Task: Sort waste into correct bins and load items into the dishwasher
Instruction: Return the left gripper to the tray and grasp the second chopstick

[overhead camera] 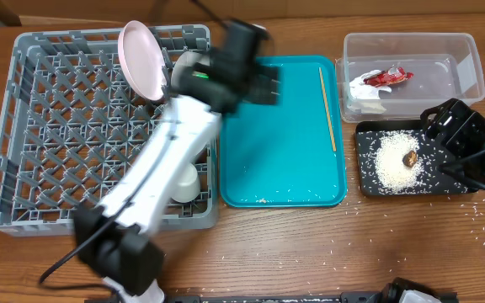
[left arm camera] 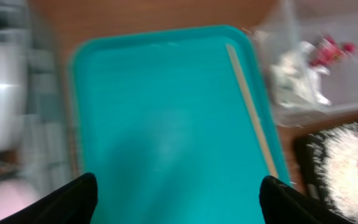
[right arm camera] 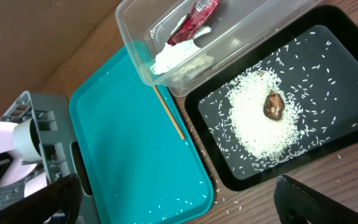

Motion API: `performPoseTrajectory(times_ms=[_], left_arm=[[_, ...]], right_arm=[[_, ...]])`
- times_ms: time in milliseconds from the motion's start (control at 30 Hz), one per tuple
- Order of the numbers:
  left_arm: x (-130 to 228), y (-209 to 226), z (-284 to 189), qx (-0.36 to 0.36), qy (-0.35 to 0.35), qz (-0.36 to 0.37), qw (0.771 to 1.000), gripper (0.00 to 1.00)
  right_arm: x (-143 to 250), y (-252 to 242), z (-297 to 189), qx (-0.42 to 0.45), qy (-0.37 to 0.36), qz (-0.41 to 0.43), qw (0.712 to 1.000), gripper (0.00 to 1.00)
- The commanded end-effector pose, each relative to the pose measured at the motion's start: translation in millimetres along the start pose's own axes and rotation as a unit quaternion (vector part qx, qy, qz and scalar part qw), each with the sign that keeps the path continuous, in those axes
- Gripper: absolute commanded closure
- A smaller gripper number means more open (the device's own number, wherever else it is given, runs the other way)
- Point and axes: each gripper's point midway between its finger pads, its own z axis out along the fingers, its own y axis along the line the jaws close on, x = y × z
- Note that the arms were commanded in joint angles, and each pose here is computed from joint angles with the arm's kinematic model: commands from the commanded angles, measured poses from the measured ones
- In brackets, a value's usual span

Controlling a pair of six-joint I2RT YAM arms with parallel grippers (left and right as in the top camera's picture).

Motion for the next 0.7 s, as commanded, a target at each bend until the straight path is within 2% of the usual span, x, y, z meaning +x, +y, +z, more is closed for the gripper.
performPoseTrajectory(times_ms=[0,300,433,667], left_arm=[[28.3,-22.6,52.4,-0.038,0.017,-0.050,0.998,0.16],[67.2,-72.4,130.8,-0.053,-0.011,-0.048,0.997,0.22],[75.6,-79.3,147.6,-0.061,-0.023,-0.039,0.997,0.23],[99.6,-76.2,179.0,-0.071,-0.006,-0.038,0.997,0.25]], right_arm=[[-3.6,2.1,-3.1,-0.004,-0.007,-0.001,1.000,0.00],[-3.6,2.0,-3.0,-0.003,-0.007,-0.001,1.000,0.00],[-3.5,2.0,-3.0,-0.003,-0.006,0.000,1.000,0.00],[-3.6,2.1,-3.1,-0.004,-0.007,-0.001,1.000,0.00]])
